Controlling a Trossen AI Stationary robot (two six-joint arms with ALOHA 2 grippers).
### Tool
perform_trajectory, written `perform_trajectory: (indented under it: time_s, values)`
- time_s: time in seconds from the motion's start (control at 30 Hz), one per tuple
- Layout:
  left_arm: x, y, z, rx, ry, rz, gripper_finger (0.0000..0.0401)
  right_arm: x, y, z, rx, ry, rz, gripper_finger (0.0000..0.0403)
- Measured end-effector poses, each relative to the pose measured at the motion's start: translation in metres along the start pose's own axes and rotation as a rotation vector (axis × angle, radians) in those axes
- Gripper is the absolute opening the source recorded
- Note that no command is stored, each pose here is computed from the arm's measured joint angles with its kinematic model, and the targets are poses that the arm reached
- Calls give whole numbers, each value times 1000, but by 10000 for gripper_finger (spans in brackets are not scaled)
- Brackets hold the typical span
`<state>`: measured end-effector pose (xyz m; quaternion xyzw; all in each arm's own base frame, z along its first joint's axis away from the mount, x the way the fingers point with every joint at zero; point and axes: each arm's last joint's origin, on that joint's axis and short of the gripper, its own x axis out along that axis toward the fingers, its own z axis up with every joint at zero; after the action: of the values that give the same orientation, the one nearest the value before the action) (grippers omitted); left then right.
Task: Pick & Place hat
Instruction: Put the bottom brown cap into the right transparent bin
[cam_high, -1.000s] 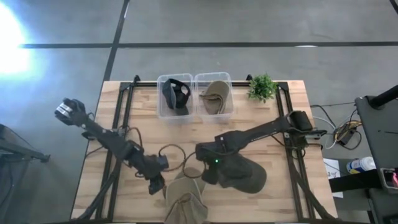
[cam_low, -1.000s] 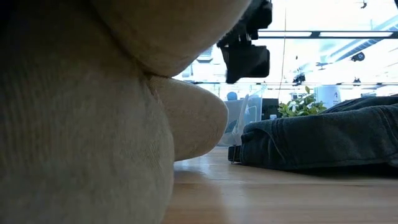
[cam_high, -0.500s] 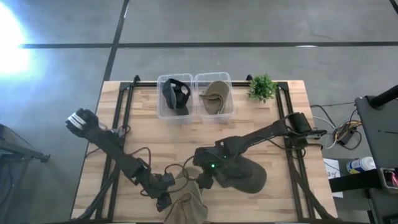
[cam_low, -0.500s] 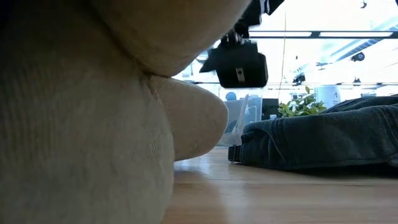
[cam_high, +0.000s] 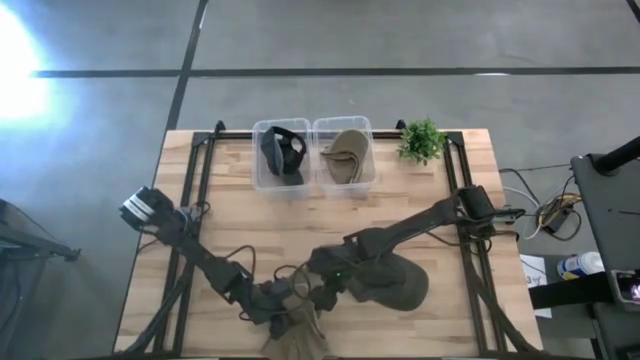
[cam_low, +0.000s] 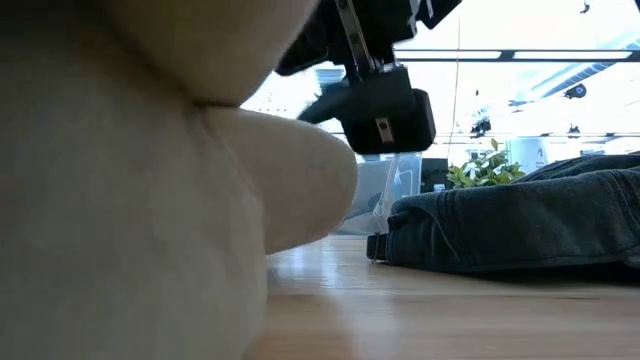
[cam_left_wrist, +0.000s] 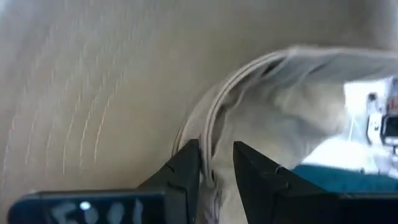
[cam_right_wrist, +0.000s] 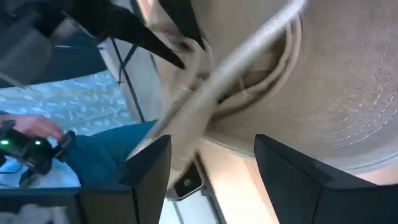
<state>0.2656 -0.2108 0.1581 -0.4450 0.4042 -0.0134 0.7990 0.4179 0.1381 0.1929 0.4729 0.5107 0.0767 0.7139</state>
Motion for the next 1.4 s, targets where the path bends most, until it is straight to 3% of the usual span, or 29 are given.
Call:
perform_trajectory:
  time_s: [0.27, 0.8, 0.93, 1.17, 1.4]
  values:
    - [-9, -6, 10, 21, -173, 7, 92, -9, 13, 2, -3, -29, 29, 226]
    - [-8, -3, 12, 52, -179, 25, 92, 35, -10, 5, 18, 1, -49, 219]
    - [-8, -4, 11, 36, -142, 11, 92, 39, -14, 6, -9, 1, -60, 177]
    - [-22, -14, 12, -9, -119, -56, 92, 40, -15, 7, -50, -20, -75, 33]
    - [-66, -39, 23, -19, -163, -201, 92, 36, -9, 4, -94, -36, -72, 15]
